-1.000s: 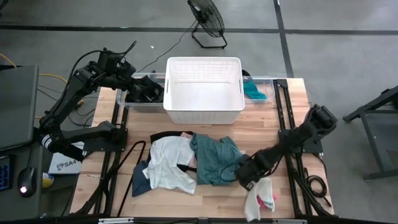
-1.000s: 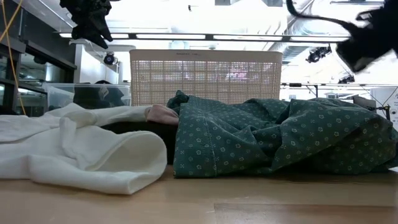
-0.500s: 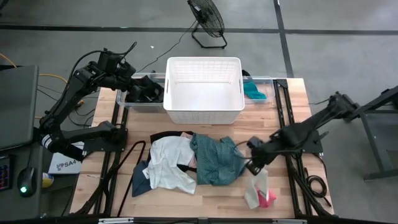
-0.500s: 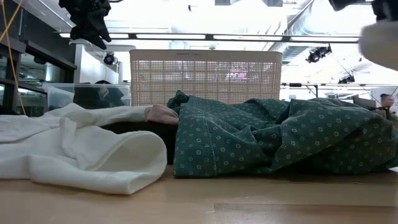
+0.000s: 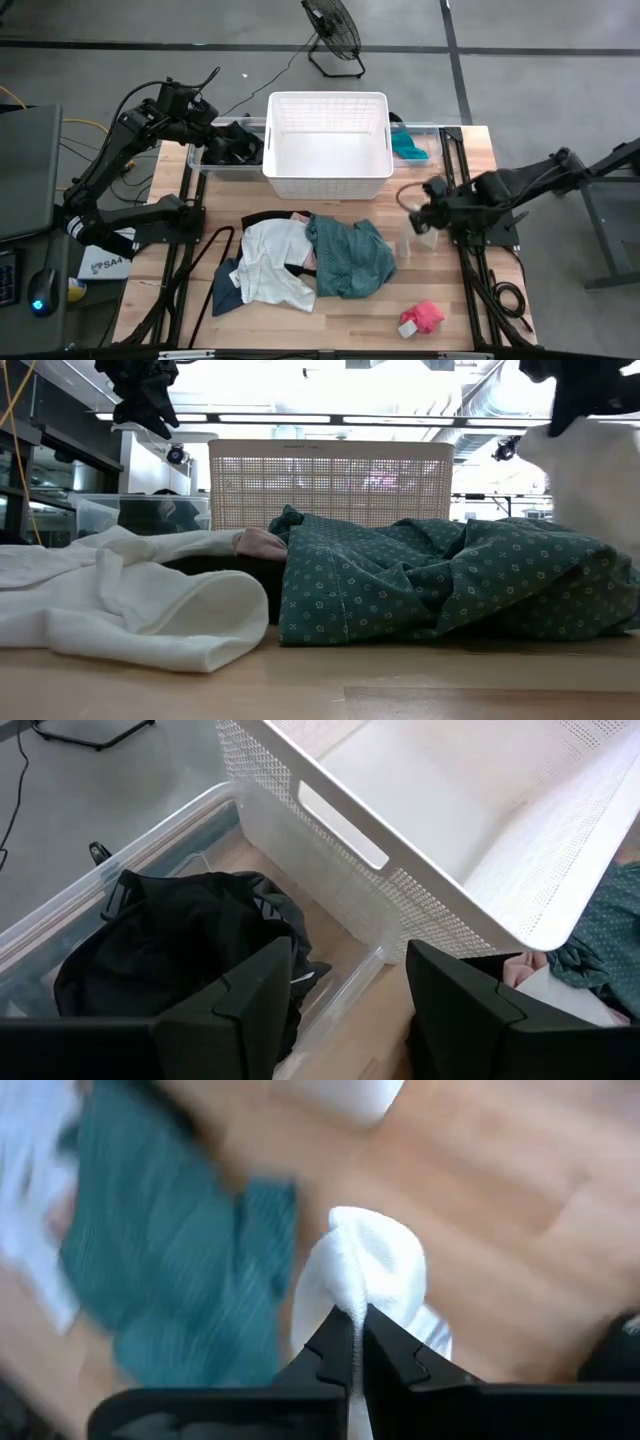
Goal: Pick & Place Cloths
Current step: Put the white sock into the right transparent bin
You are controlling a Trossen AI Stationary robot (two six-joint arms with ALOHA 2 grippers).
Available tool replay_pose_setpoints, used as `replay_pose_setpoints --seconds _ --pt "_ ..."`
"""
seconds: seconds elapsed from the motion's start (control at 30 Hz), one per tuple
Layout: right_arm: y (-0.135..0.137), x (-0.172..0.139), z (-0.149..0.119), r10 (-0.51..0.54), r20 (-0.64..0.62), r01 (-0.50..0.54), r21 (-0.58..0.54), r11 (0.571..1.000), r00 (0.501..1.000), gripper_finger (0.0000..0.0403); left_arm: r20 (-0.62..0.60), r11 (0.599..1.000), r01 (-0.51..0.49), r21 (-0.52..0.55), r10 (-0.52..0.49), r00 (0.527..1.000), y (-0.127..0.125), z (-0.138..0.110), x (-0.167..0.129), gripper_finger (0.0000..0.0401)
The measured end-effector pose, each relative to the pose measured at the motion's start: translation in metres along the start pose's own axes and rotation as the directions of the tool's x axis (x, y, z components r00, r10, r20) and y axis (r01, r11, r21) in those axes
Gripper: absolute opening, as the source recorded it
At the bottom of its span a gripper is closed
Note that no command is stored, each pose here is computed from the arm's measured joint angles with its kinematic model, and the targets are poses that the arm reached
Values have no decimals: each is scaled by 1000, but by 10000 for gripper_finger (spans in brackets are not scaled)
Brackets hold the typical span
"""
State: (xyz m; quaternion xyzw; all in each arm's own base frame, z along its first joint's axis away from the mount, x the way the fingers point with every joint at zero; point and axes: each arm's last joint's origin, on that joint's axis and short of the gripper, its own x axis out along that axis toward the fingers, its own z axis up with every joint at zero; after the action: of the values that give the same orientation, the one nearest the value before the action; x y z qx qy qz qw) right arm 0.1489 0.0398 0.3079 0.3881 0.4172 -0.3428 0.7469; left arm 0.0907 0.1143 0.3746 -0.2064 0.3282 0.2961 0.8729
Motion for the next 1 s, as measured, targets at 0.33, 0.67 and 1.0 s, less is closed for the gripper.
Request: replay_pose_setpoints --seconds 0.33,0.67,1.0 --pt "-28 -6 45 -164 345 147 74 986 924 4 2 998 0 -55 0 1000 0 0 0 195" --pt "-47 -5 95 -251 488 241 85 967 836 4 2 996 0 -84 1 1000 0 0 0 195" --pt "-77 -9 141 -382 588 406 98 908 713 4 4 994 -1 -106 2 1000 0 0 0 195"
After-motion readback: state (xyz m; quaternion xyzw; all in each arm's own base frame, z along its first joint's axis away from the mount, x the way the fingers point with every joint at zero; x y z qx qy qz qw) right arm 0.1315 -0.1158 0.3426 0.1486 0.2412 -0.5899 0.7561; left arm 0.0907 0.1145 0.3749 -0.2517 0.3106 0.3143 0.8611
